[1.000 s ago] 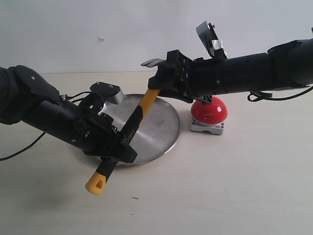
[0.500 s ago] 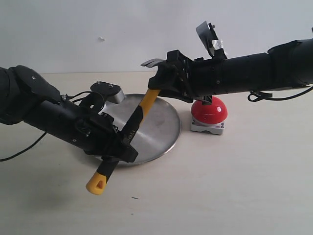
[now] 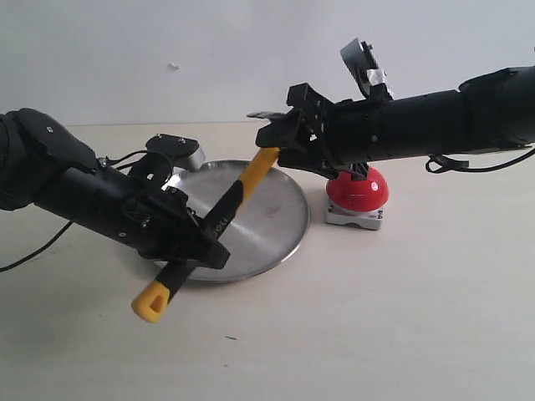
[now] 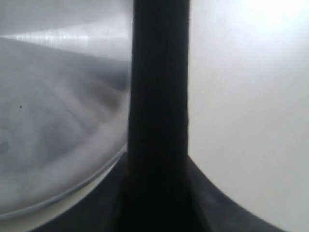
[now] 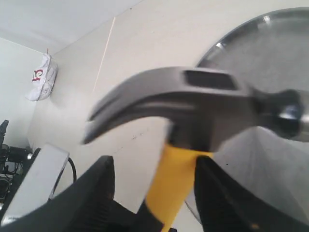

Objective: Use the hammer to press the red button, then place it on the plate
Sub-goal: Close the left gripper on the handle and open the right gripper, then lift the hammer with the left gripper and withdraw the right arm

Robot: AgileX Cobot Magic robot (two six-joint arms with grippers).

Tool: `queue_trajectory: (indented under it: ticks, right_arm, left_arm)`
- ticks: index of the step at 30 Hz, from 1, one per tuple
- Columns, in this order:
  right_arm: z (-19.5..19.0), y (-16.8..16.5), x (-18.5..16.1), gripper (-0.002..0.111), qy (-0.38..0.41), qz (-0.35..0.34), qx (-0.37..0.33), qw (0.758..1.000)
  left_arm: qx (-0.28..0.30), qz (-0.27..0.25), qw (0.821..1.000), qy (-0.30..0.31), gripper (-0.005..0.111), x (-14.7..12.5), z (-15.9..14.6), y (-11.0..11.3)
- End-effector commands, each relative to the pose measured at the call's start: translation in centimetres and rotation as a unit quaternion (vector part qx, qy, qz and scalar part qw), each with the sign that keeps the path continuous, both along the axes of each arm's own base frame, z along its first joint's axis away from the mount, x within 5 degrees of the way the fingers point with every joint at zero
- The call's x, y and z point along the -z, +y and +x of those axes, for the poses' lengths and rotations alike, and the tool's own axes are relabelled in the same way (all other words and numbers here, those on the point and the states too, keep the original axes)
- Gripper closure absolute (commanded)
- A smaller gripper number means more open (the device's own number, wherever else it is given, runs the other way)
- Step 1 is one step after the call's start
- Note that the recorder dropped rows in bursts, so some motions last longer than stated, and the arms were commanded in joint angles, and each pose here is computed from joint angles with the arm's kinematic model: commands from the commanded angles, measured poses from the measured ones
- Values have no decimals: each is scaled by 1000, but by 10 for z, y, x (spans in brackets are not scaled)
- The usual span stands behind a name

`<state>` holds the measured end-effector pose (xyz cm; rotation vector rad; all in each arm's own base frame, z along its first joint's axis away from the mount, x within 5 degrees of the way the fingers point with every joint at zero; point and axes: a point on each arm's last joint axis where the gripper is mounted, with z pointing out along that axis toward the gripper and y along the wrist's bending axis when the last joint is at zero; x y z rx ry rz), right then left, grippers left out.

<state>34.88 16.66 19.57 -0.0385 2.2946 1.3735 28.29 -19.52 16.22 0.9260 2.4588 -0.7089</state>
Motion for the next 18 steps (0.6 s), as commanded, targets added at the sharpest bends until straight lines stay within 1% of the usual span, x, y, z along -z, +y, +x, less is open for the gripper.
queue_trajectory:
  ticks: [1, 7, 9, 13, 14, 16, 18]
  right_arm:
    - [-3, 1, -10, 53, -10, 10, -6, 1000]
    - [-5, 1, -13, 55, -4, 19, -13, 1000]
    - [-10, -1, -30, 64, -36, 6, -21, 999]
    - [-32, -14, -73, 105, -132, -92, -43, 986]
    - [-37, -18, -81, 108, -146, -115, -47, 982]
    - [-54, -29, -97, 108, -173, -174, -42, 969]
    - [-73, -46, -108, 108, -199, -234, -6, 952]
  left_arm:
    - [-17, -15, 1000, -13, 107, -12, 1, 1]
    - [-27, -14, 999, -17, 107, -13, 3, 1]
    - [-33, -12, 999, -24, 107, -13, 4, 2]
    - [-37, -13, 999, -29, 107, -15, 4, 3]
    - [-37, -13, 999, -32, 107, -17, 4, 3]
    - [-39, -18, 998, -41, 107, -23, 4, 3]
    - [-43, -26, 997, -53, 107, -33, 3, 4]
